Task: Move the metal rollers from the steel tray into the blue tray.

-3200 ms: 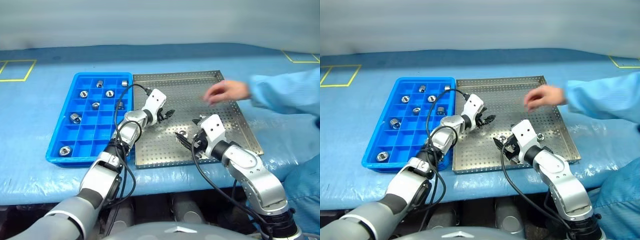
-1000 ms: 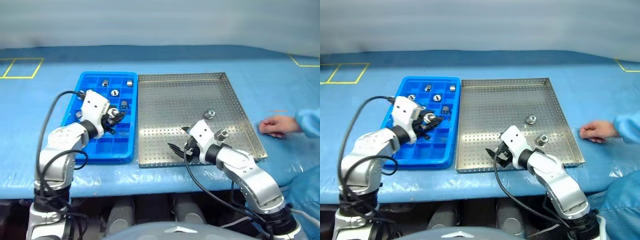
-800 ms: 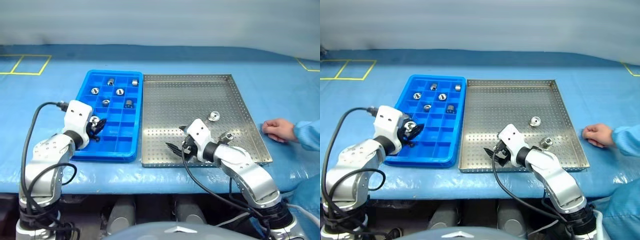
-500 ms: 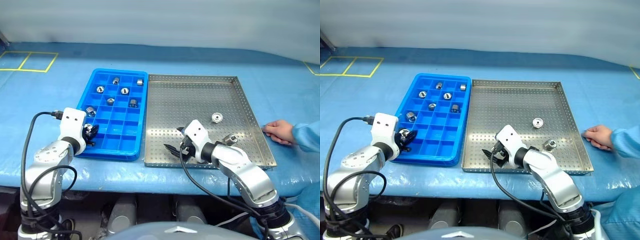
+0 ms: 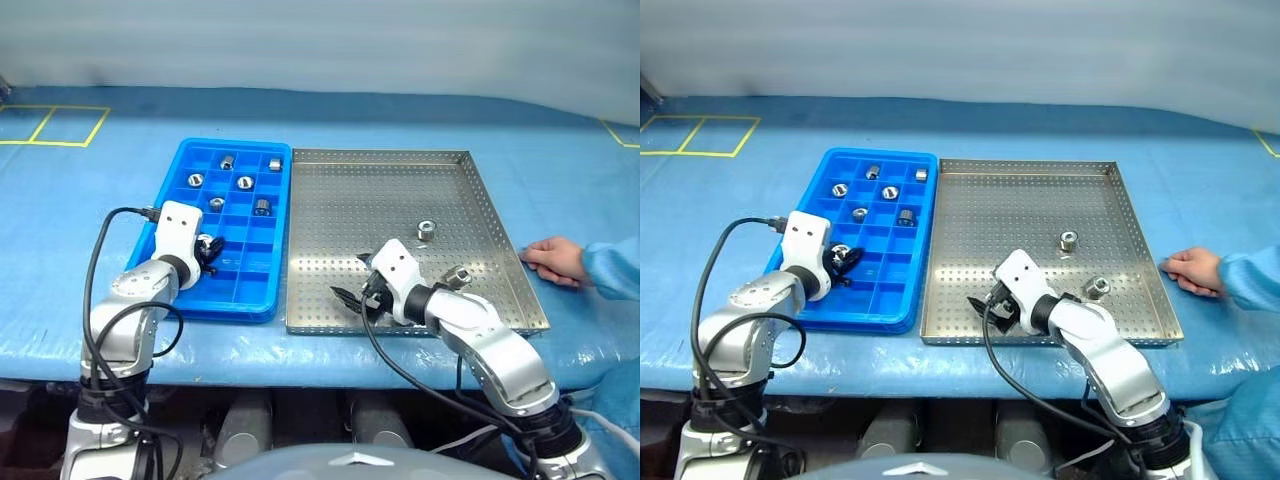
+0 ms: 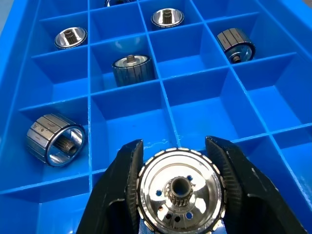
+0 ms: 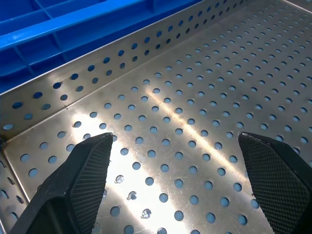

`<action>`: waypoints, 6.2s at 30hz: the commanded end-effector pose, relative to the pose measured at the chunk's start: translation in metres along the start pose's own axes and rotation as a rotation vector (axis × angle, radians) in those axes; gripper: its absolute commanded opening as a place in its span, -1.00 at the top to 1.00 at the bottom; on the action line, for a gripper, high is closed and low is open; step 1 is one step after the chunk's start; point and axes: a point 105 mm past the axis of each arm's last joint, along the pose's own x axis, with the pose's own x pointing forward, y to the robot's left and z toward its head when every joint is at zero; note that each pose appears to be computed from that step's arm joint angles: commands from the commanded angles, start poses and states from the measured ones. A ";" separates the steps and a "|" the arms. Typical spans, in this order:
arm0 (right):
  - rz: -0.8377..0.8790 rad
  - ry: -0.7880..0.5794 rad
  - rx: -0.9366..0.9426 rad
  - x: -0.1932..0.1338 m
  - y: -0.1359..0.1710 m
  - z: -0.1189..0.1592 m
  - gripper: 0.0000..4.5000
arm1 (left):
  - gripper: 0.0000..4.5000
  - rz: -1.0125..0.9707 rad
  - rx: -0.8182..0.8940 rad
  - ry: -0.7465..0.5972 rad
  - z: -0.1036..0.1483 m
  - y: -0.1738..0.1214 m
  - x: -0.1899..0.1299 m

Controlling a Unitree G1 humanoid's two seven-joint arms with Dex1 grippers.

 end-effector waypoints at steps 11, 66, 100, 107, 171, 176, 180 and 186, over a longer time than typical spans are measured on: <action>-0.288 -0.049 -0.041 -0.009 -0.050 0.013 -0.93 | -0.63 -0.368 -0.011 -0.312 0.052 -0.068 -0.017; -0.226 -0.291 0.152 0.013 -0.051 0.068 0.17 | -0.64 -0.475 0.191 -0.321 0.052 -0.081 -0.016; 0.264 -0.276 0.138 0.153 0.052 0.130 0.17 | -0.64 0.077 0.047 -0.186 0.019 0.017 -0.073; 0.288 -0.208 0.164 0.158 0.047 0.118 0.17 | -0.64 0.069 0.045 -0.178 0.017 0.013 -0.070; -0.723 0.110 0.335 -0.069 -0.104 -0.049 -0.72 | -0.64 -0.768 0.181 -0.229 0.043 -0.171 -0.008; -0.709 0.104 0.334 -0.067 -0.103 -0.047 -0.72 | -0.64 -0.756 0.176 -0.230 0.043 -0.169 -0.007; -0.705 0.097 0.333 -0.065 -0.103 -0.045 -0.72 | -0.64 -0.753 0.174 -0.234 0.043 -0.168 -0.007; -0.698 0.096 0.332 -0.063 -0.103 -0.044 -0.72 | -0.64 -0.745 0.173 -0.230 0.041 -0.167 -0.006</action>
